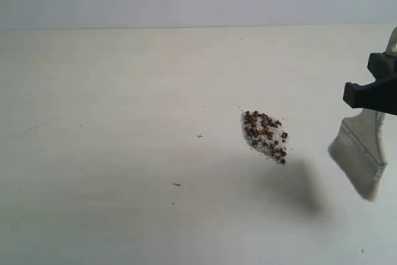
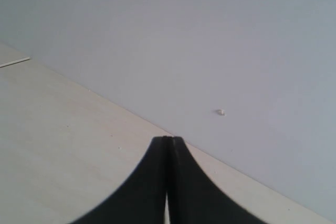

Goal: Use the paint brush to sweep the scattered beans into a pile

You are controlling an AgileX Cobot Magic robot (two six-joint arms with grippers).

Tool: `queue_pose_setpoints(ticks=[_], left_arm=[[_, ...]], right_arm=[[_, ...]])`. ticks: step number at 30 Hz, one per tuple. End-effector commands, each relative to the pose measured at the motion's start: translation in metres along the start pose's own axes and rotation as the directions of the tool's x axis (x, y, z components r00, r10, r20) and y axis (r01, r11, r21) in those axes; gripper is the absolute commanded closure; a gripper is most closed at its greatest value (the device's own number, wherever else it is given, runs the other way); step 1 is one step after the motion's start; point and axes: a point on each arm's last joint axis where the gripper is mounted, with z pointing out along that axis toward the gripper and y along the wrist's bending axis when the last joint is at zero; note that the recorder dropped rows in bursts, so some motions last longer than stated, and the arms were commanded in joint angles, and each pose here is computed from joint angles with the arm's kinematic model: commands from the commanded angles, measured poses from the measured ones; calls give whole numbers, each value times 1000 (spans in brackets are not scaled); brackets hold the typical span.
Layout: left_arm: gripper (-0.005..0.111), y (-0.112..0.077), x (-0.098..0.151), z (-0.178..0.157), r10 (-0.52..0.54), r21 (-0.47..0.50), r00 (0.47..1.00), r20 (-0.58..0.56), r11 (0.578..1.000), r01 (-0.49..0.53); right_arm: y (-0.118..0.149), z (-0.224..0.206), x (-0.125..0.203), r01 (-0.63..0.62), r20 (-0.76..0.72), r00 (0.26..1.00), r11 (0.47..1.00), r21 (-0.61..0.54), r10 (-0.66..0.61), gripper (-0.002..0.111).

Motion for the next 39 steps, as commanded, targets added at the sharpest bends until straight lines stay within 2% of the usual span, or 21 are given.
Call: queue_pose_setpoints(ticks=[1,5,7,8,9,11,12,23,25,28,29,31,36,39], left_arm=[[107,1,0,0,9,-1,1000,5,1000,-9],[107,1,0,0,9,-1,1000,5,1000,-9],[107,1,0,0,9,-1,1000,5,1000,-9],[107,1,0,0,9,-1,1000,5,1000,-9],[107,1,0,0,9,-1,1000,5,1000,-9],[107,1,0,0,9,-1,1000,5,1000,-9],[107,1,0,0,9,-1,1000,5,1000,-9],[107,1,0,0,10,-1,1000,5,1000,-10],[107,1,0,0,10,-1,1000,5,1000,-10],[107,1,0,0,10,-1,1000,5,1000,-10],[107,1,0,0,10,-1,1000,5,1000,-10],[107,1,0,0,10,-1,1000,5,1000,-10],[107,1,0,0,10,-1,1000,5,1000,-10],[107,1,0,0,10,-1,1000,5,1000,-10]], right_arm=[[-2,-1,-2,2,18,1000,1000,10,-2,108],[-2,-1,-2,2,18,1000,1000,10,-2,108],[-4,-2,-5,53,50,997,998,37,-55,108],[-6,-2,-7,171,66,982,983,70,-176,108],[-8,-2,-10,327,70,940,939,106,-335,108],[-10,-3,-13,539,55,832,827,163,-553,108],[-11,-3,-13,557,54,818,812,176,-573,108],[-11,-3,-15,550,73,819,814,188,-570,108],[-13,-4,-18,555,80,809,803,218,-582,108],[-18,-5,-20,685,18,696,671,284,-718,108],[-19,-5,-20,705,-5,677,647,290,-736,108],[-22,-6,-20,693,-21,687,647,318,-726,108],[-22,-7,-22,769,-45,593,548,330,-804,108],[-20,-6,-20,780,-40,586,549,300,-810,108]])
